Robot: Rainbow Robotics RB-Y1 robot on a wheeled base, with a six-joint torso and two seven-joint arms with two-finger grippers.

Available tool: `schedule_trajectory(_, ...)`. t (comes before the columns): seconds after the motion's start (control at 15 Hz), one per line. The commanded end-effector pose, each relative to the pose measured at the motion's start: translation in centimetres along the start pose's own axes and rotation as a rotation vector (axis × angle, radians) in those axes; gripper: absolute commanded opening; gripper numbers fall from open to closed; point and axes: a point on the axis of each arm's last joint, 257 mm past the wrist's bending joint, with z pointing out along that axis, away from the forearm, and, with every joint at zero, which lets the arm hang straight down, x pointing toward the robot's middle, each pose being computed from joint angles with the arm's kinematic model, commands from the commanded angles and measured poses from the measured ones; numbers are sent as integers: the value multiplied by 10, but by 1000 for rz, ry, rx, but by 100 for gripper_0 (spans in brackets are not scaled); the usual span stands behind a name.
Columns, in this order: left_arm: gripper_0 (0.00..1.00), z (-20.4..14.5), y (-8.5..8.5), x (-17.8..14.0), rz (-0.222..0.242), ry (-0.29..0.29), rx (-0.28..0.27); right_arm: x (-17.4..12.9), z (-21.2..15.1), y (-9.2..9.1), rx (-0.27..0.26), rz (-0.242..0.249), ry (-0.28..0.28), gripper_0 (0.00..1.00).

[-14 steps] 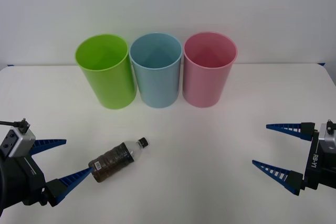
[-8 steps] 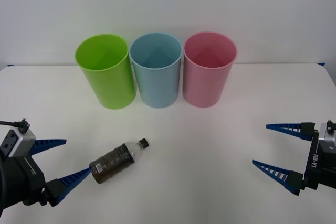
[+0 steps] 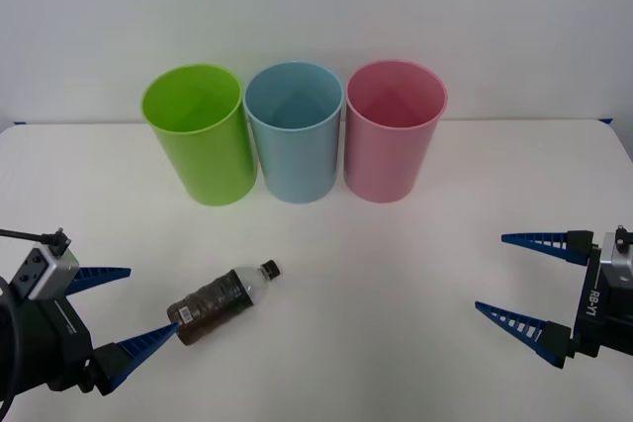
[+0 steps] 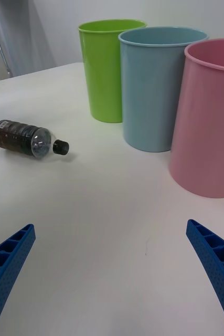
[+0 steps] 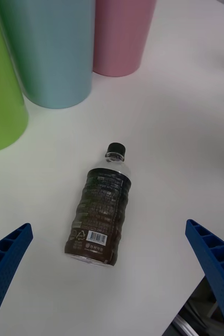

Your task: Put cans in the blue bin and PET bottles in the pink bin and trash in the green bin.

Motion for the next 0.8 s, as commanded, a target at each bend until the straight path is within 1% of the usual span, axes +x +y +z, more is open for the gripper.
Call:
schedule_trajectory(0.07, 100, 1, 0, 6, 17, 27, -5, 0, 0, 0, 0, 0, 0, 100)
schedule_trajectory(0.2, 100, -2, 6, 7, 69, 59, -44, 0, 0, 0, 0, 0, 0, 100)
schedule_trajectory(0.27, 100, -2, 8, 7, 82, 63, -59, 0, 0, 0, 0, 0, 0, 100)
schedule_trajectory(0.4, 100, -5, 14, 7, 127, 89, -95, 0, 0, 0, 0, 0, 0, 100)
schedule_trajectory(0.53, 100, -4, 18, 16, 138, 127, -113, 0, 0, 0, 0, 0, 0, 100)
schedule_trajectory(0.6, 100, -5, 20, 19, 120, 145, -119, 0, 0, 0, 0, 0, 0, 100)
schedule_trajectory(0.73, 100, -3, 13, 26, 66, 184, -92, 0, 0, 0, 0, 0, 0, 100)
schedule_trajectory(0.8, 100, 3, 9, 24, 60, 181, -82, 0, 0, 0, 0, 0, 0, 100)
